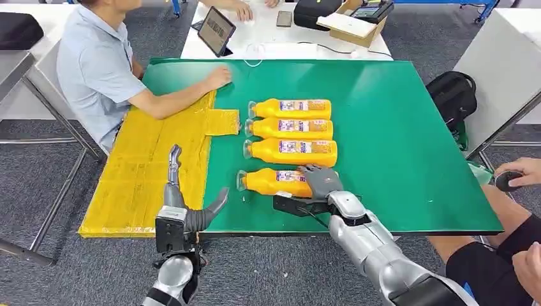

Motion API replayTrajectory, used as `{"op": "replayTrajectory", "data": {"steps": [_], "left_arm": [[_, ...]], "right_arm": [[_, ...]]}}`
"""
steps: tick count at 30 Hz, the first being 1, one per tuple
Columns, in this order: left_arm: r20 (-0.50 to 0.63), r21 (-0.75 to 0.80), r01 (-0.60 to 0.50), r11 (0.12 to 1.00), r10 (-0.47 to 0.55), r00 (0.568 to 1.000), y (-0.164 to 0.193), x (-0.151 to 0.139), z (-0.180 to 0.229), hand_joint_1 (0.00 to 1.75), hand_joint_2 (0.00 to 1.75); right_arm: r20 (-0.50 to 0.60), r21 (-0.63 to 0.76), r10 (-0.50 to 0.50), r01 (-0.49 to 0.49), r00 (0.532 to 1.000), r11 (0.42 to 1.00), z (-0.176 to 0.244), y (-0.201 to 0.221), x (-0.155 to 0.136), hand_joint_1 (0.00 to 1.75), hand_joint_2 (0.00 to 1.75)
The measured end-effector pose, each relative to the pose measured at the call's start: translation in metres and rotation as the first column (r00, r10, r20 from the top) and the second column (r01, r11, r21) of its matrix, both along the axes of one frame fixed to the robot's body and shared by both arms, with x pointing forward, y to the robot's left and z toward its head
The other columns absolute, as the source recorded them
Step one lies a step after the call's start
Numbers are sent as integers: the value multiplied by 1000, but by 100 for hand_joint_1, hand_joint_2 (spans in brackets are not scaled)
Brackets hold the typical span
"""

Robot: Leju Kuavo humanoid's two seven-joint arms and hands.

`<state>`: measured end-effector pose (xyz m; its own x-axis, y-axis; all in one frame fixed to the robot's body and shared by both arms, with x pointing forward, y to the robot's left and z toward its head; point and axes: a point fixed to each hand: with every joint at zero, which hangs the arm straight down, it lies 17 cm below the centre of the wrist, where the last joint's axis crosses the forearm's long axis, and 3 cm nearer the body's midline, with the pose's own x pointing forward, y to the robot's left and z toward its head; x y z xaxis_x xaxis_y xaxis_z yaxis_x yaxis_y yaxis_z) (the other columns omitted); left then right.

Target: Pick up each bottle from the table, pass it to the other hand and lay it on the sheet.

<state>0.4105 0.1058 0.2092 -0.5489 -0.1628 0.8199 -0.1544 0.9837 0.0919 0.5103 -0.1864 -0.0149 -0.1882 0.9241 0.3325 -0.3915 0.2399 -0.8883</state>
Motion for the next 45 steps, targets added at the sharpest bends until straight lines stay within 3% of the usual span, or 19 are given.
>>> {"op": "replayTrajectory", "data": {"steps": [7, 10, 14, 19, 25, 28, 30, 34, 37, 41, 45], "left_arm": [[-79, -121, 64, 991, -74, 994, 0, 7, -13, 0, 175], [-230, -426, 144, 893, -261, 938, -5, 18, -43, 0, 175], [-248, -507, 132, 852, -291, 924, 2, 19, -53, 0, 175], [-263, -514, 160, 843, -332, 906, -4, 12, -62, 0, 175], [-272, -514, 166, 841, -344, 899, -5, 8, -68, 0, 175], [-244, -483, 305, 821, -460, 854, -31, -2, -62, 0, 175], [-217, -412, 409, 814, -524, 824, -53, -15, -57, 0, 175], [-191, -256, 510, 822, -560, 806, -80, -34, -50, 0, 175], [-210, -293, 576, 763, -639, 740, -97, -37, -53, 0, 175], [-177, -367, 668, 648, -753, 633, -117, -42, -47, 0, 175], [-148, -441, 680, 586, -795, 589, -118, -36, -41, 0, 175]], "right_arm": [[75, 278, -40, 18, 996, 960, 24, 17, -3, 175, 175], [190, 522, -178, 54, 965, 851, 61, 17, -10, 175, 175], [266, 690, -347, 74, 899, 720, 93, 12, -39, 175, 175], [362, 769, -460, 19, 811, 639, 138, 4, -64, 175, 175], [384, 791, -483, -11, 787, 612, 156, 3, -75, 175, 175], [405, 816, -514, -45, 756, 577, 170, -1, -80, 175, 175], [409, 825, -516, -62, 753, 562, 177, 1, -81, 175, 175], [407, 820, -437, -110, 802, 562, 181, 28, -80, 175, 175], [408, 816, -363, -156, 838, 556, 186, 59, -74, 175, 175], [439, 792, -294, -211, 849, 573, 192, 94, -61, 175, 175], [466, 761, -255, -236, 847, 604, 198, 115, -47, 175, 175]]}}
